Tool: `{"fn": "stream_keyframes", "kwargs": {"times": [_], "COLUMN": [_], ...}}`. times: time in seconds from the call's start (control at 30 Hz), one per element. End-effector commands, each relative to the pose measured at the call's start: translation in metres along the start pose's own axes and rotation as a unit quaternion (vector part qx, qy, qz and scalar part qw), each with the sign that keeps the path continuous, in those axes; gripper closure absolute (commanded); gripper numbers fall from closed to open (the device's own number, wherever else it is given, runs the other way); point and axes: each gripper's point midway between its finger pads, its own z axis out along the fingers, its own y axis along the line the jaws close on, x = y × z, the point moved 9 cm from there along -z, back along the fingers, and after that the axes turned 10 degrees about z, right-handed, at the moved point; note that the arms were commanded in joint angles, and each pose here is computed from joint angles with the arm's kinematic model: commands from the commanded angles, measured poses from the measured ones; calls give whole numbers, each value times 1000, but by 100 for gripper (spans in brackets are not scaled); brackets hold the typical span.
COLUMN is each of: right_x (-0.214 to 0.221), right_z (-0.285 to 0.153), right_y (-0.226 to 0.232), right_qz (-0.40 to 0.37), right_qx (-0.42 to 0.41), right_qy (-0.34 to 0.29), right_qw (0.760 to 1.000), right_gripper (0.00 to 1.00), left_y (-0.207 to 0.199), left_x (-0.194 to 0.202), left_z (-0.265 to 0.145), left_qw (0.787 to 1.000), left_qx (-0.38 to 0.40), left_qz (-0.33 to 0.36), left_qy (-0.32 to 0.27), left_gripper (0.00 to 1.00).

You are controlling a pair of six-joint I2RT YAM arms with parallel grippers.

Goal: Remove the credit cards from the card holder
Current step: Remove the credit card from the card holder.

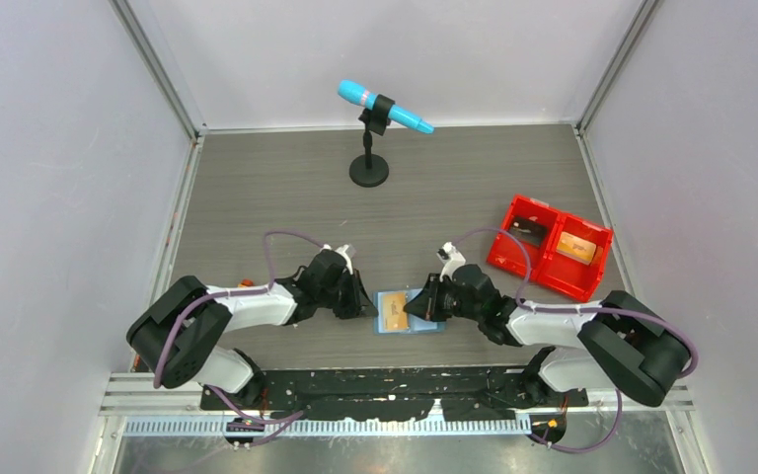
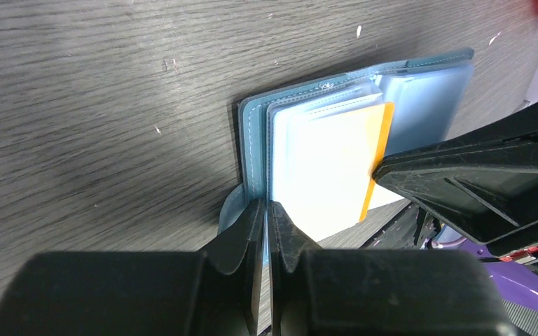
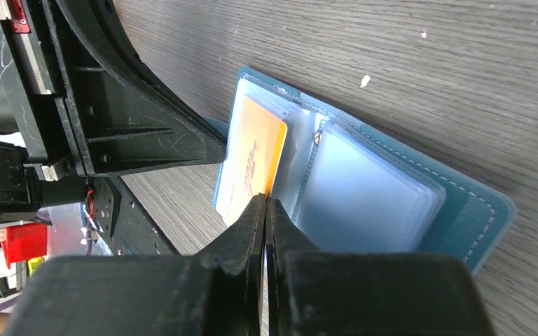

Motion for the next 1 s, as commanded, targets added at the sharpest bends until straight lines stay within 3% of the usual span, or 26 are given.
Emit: {"fn": "stream_keyframes", "kwargs": {"times": [0.0,0.63,0.97], "right_x": [-6,-21,-26], "right_z": [-6,-28,-39], "right_y": [9,6,13], "right_qz": [-25,-32,-33], "right_qx": [-16,12,29], "right_qy": [-9,-38,-42], "right_qw": [1000,999,998], "right_gripper": [95,95,95], "left_y": [43,25,3], "left_x": [45,32,14], "left_z": [-4,-12,-24], "left_qw": [989,994,997], "left_qx": [-119,-84,-65], "left_qz": [-10,-8,11], "left_qy": [86,70,49], "left_gripper": [91,90,75]}}
